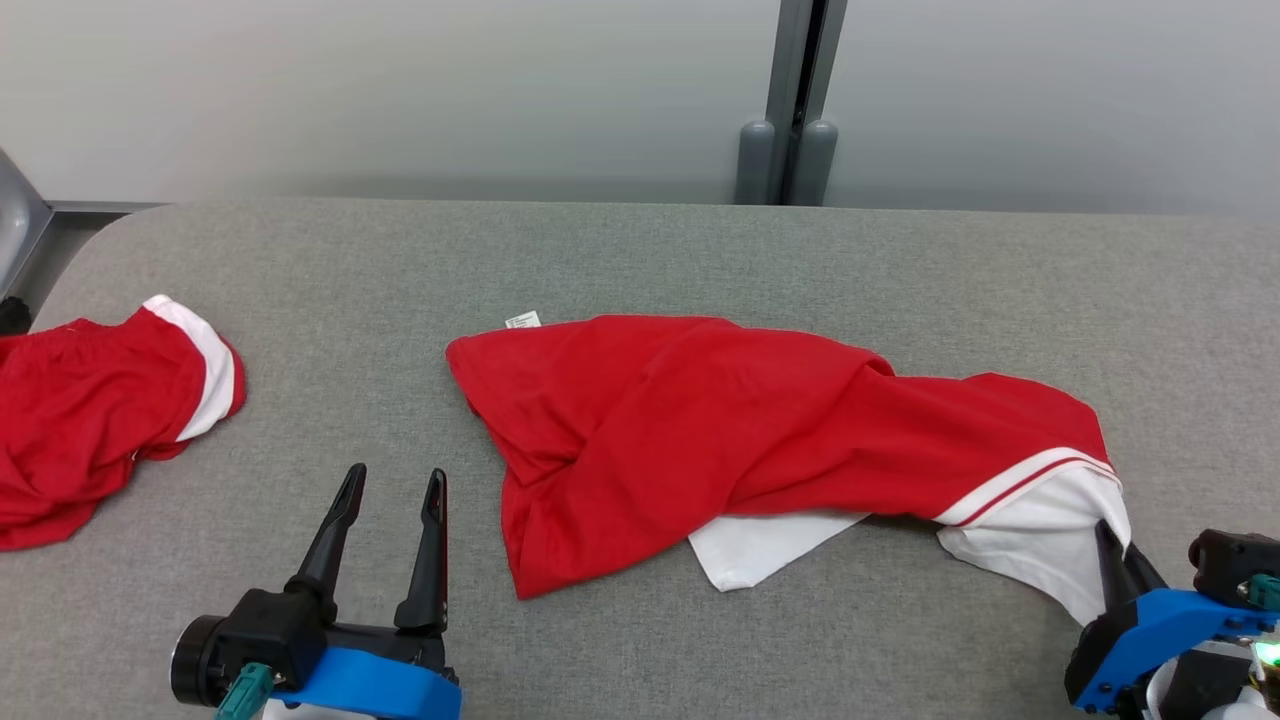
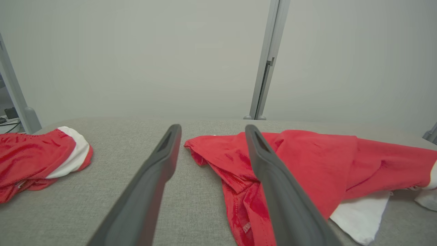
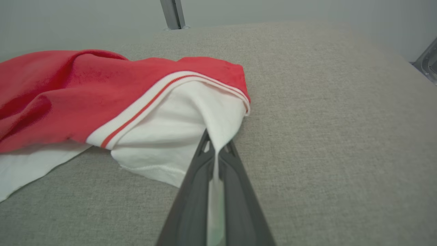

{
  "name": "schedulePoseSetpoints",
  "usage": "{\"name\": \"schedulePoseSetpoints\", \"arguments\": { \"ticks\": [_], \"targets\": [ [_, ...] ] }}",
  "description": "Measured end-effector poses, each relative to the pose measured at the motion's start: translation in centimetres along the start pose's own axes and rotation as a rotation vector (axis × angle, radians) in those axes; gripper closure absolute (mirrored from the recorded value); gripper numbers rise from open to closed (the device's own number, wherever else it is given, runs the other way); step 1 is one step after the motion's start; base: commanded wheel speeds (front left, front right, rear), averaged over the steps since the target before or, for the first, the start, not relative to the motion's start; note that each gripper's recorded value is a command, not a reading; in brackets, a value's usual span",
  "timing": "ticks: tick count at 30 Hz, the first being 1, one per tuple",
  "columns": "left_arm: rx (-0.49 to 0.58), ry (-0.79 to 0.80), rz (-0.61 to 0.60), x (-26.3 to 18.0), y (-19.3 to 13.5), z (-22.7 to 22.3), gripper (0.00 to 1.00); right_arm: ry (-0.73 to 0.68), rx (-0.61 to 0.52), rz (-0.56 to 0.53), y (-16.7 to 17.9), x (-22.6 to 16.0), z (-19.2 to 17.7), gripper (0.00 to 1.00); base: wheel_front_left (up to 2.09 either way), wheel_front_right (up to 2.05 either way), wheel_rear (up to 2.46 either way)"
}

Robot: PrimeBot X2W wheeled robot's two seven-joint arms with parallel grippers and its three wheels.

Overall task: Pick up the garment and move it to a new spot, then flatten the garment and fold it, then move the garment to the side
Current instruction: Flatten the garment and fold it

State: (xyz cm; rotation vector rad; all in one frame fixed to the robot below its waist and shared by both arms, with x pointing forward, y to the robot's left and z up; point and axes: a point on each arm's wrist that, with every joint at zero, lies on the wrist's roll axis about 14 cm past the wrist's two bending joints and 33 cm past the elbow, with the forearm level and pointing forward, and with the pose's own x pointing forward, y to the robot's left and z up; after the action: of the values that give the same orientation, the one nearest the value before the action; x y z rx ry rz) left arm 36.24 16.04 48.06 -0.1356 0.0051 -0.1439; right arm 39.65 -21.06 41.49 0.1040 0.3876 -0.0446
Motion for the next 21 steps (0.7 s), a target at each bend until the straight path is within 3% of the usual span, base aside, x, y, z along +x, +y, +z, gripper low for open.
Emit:
{"name": "schedulePoseSetpoints", "arguments": {
  "ticks": [1, 7, 16, 21],
  "targets": [
    [-0.001, -0.001, -0.006, 0.1, -0.2, 0.0, 0.00, 0.006, -0.005, -0.016, -0.6, -0.3, -0.1, 0.00, 0.00, 0.00, 0.00],
    [-0.003, -0.012, -0.025, 0.3, -0.8, 0.3, 0.00, -0.100, -0.069, -0.054, -1.9, -1.5, 2.5, 0.00, 0.00, 0.00, 0.00],
    [-0.007, -0.027, -0.030, -0.3, -1.2, 0.8, 0.00, -0.394, -0.135, 0.053, 1.7, -4.5, 7.3, 0.00, 0.00, 0.00, 0.00],
    [-0.010, -0.042, -0.028, -1.0, -1.4, 1.2, 0.00, -0.480, -0.100, 0.096, 2.9, -6.5, 8.4, 0.00, 0.00, 0.00, 0.00]
  ]
}}
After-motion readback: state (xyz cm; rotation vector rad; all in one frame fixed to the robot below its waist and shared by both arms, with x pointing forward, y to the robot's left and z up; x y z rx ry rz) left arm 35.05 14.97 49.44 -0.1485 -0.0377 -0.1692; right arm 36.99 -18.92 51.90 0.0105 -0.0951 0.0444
